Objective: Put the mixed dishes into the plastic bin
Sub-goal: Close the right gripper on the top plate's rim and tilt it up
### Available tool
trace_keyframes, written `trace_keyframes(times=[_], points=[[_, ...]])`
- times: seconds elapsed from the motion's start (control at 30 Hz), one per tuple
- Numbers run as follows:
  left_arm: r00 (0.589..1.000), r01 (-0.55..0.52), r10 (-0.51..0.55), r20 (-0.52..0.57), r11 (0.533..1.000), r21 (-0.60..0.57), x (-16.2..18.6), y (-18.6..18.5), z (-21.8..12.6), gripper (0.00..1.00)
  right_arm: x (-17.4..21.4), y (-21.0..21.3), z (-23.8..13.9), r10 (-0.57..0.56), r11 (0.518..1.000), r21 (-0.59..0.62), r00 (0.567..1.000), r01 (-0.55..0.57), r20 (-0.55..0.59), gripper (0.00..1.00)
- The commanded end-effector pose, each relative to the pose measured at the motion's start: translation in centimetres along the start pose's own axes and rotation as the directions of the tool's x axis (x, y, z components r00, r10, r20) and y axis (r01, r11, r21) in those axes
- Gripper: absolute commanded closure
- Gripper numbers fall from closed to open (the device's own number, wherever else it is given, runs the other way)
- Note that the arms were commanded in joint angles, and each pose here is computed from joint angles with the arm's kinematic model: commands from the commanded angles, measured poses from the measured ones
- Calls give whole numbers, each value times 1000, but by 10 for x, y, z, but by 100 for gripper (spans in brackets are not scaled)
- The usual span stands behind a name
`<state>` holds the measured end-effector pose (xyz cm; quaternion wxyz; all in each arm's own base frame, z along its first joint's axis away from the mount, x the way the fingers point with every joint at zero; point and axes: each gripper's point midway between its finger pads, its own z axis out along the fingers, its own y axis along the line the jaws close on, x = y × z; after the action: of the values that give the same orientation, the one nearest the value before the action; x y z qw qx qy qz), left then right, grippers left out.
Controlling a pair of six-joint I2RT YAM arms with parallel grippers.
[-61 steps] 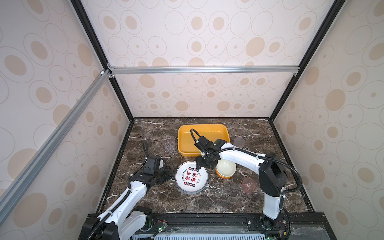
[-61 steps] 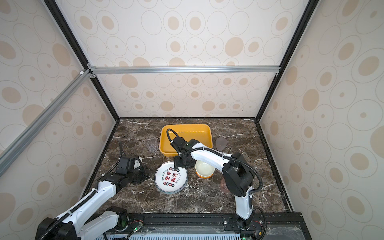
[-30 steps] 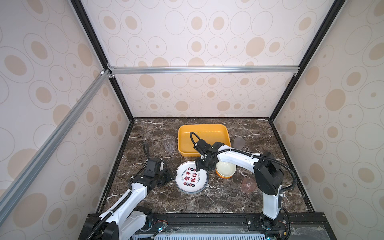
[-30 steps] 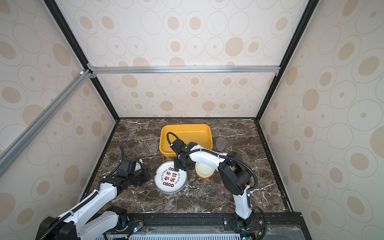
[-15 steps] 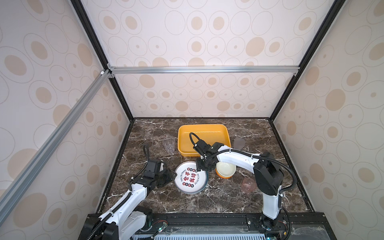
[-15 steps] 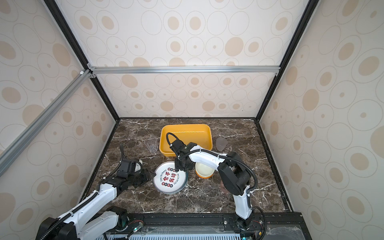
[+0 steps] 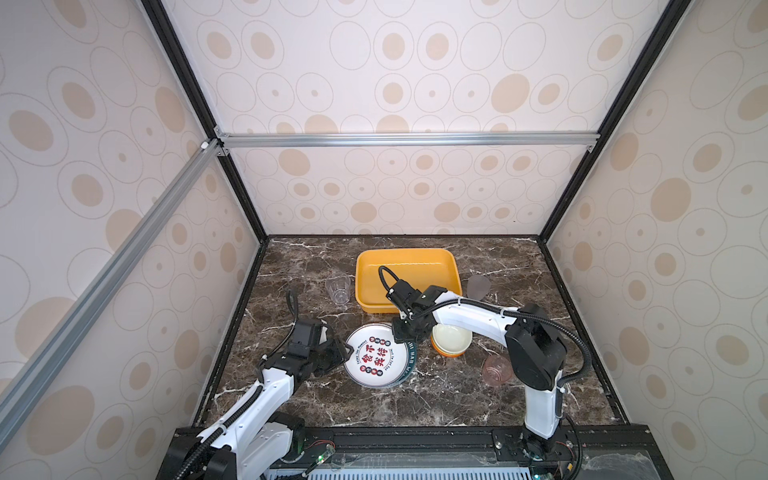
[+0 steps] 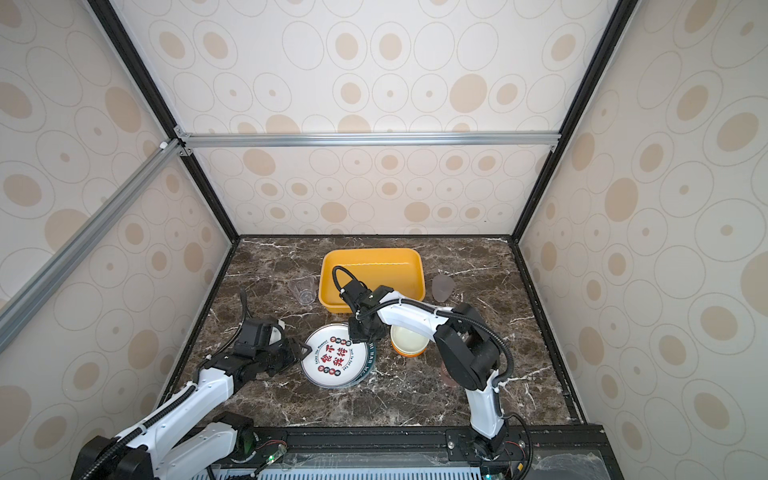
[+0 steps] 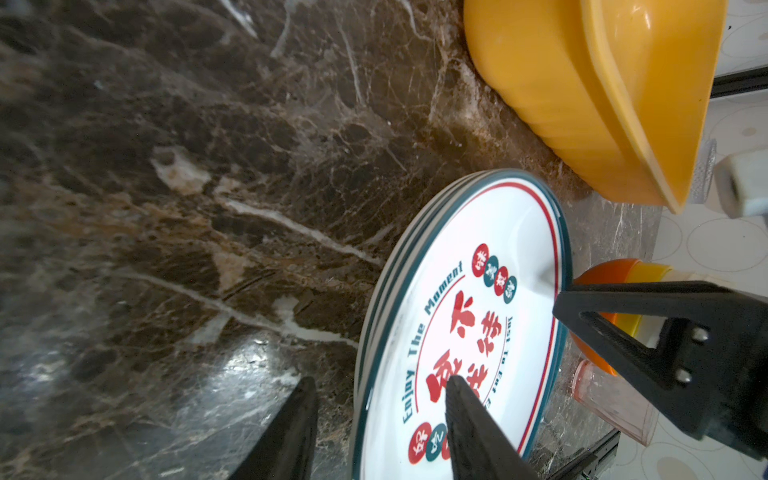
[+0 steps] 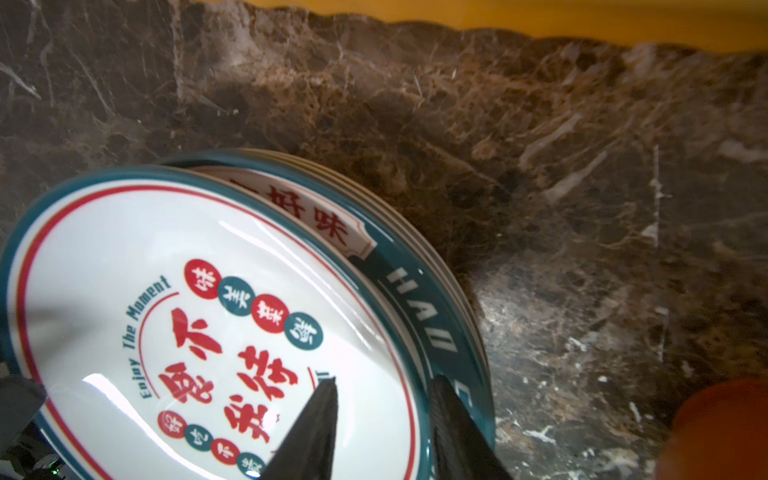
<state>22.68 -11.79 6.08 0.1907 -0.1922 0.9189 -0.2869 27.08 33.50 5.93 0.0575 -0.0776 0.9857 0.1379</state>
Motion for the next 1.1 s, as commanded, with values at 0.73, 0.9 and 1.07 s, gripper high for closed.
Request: trace_keyframes(times=[0.73,0.9,1.07], points=[[1000,2,-2,20,1000,13,1,-2,-7,84,12,8,12,1,999,-34,999,-2,-39,76],[1000,-8,7,22,1000,19,0,-6,-11,97,10,10,6,0,999,-43,1000,-1,-23,73],[999,-20,18,45,999,43,-6,-16,-20,100,3,13,-11,-10,998,-56,1000,11,23,69]])
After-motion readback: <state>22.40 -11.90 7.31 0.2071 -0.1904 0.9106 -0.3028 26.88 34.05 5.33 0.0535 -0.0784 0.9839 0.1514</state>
